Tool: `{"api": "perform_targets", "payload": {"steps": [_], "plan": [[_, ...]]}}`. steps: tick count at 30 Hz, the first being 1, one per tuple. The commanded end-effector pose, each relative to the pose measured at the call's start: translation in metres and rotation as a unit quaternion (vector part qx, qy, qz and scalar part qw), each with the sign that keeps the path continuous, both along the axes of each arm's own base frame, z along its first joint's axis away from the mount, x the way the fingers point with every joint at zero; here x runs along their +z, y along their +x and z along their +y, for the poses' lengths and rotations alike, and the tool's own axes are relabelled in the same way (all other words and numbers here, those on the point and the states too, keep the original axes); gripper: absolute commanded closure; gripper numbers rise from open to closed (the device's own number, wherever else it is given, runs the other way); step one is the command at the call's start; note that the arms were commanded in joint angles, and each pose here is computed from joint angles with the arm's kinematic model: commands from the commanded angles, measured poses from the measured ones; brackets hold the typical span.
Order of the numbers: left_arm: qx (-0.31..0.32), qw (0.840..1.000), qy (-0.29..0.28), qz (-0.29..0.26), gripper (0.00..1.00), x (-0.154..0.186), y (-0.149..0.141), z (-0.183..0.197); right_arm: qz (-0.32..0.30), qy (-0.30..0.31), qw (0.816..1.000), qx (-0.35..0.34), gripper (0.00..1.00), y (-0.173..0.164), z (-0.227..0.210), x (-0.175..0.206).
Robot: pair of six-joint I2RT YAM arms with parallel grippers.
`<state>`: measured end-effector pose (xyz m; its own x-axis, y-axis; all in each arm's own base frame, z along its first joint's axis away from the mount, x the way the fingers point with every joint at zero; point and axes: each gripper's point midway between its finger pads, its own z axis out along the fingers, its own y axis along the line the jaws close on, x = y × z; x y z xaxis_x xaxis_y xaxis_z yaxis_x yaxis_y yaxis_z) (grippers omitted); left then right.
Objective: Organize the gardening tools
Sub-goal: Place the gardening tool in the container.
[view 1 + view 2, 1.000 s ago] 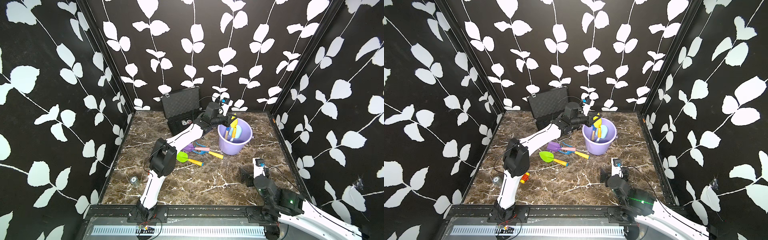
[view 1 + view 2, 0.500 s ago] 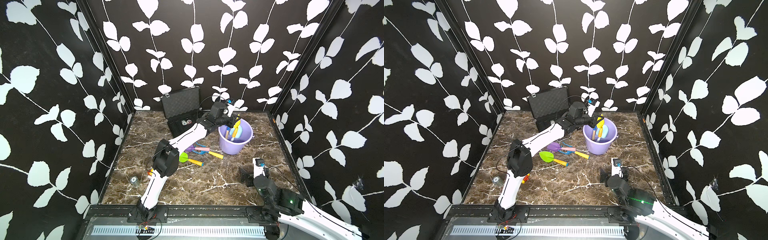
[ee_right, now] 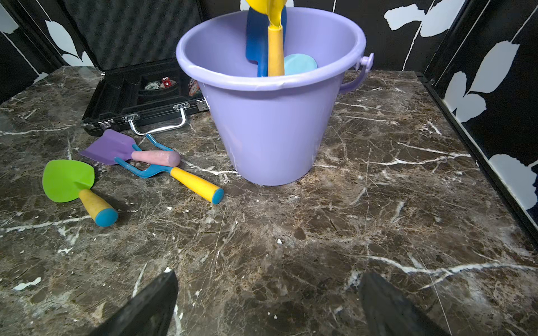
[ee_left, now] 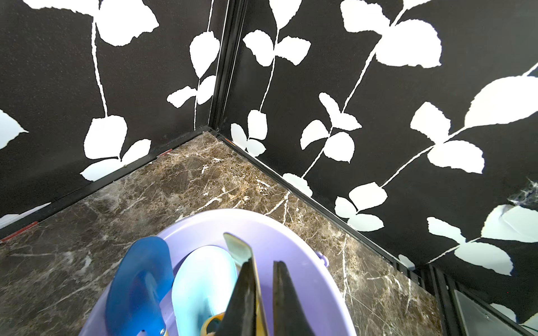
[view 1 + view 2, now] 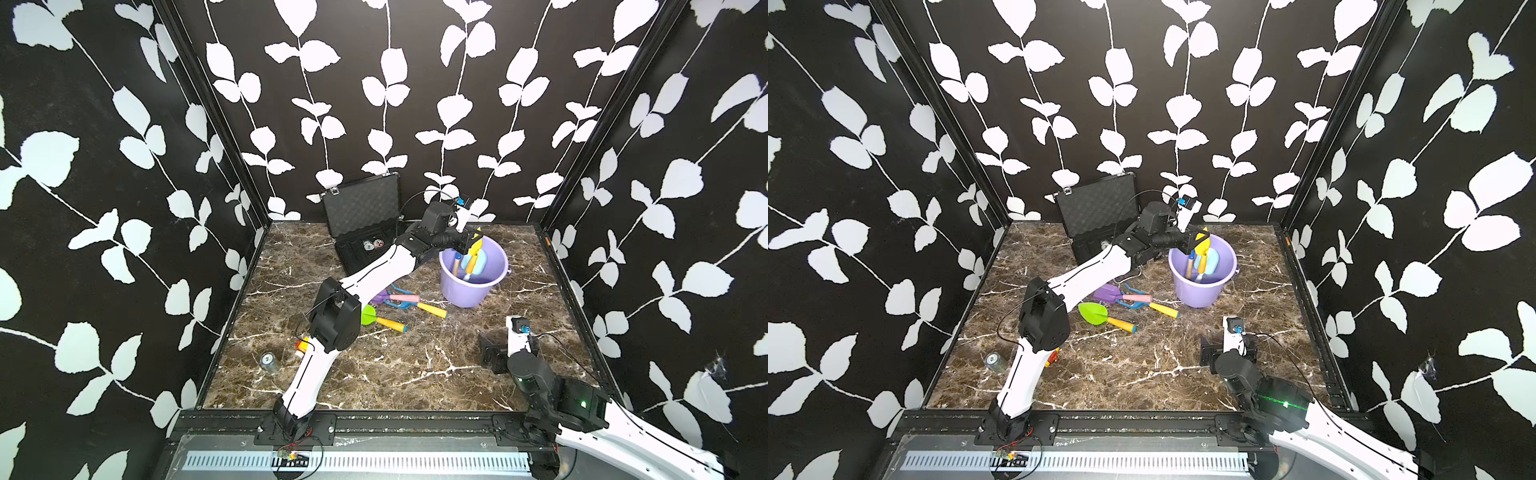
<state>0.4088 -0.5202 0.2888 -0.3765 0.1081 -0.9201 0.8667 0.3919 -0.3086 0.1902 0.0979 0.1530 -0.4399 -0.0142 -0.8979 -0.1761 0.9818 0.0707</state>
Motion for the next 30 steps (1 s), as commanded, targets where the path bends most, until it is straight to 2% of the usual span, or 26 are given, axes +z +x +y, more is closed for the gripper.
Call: {"api": "perform_targets", "payload": {"steps": [1,7,11,24,25,30], "plan": [[-0.018,1.0,0.0,0.016,1.0,0.01,-0.017,0.001,-0.005,0.012,1.0,-0.003,0.01,0.003,0.004,0.006],[-0.041,0.998,-0.036,0.021,1.0,0.029,-0.029,-0.005,0.008,0.004,1.0,-0.001,0.01,0.004,0.009,0.001],[-0.043,0.998,-0.038,0.019,1.0,0.031,-0.031,-0.006,0.012,0.003,1.0,0.0,0.01,0.004,0.01,-0.002],[-0.007,0.998,0.059,0.009,1.0,-0.04,-0.013,-0.004,0.011,0.01,1.0,0.006,0.01,0.002,0.01,-0.001],[-0.006,0.998,0.064,0.008,0.99,-0.043,-0.011,-0.004,0.011,0.011,1.0,0.006,0.01,0.002,0.01,-0.001],[0.001,0.997,0.072,0.001,0.79,-0.046,-0.005,-0.006,0.01,0.008,1.0,0.007,0.01,0.003,0.01,0.0]]}}
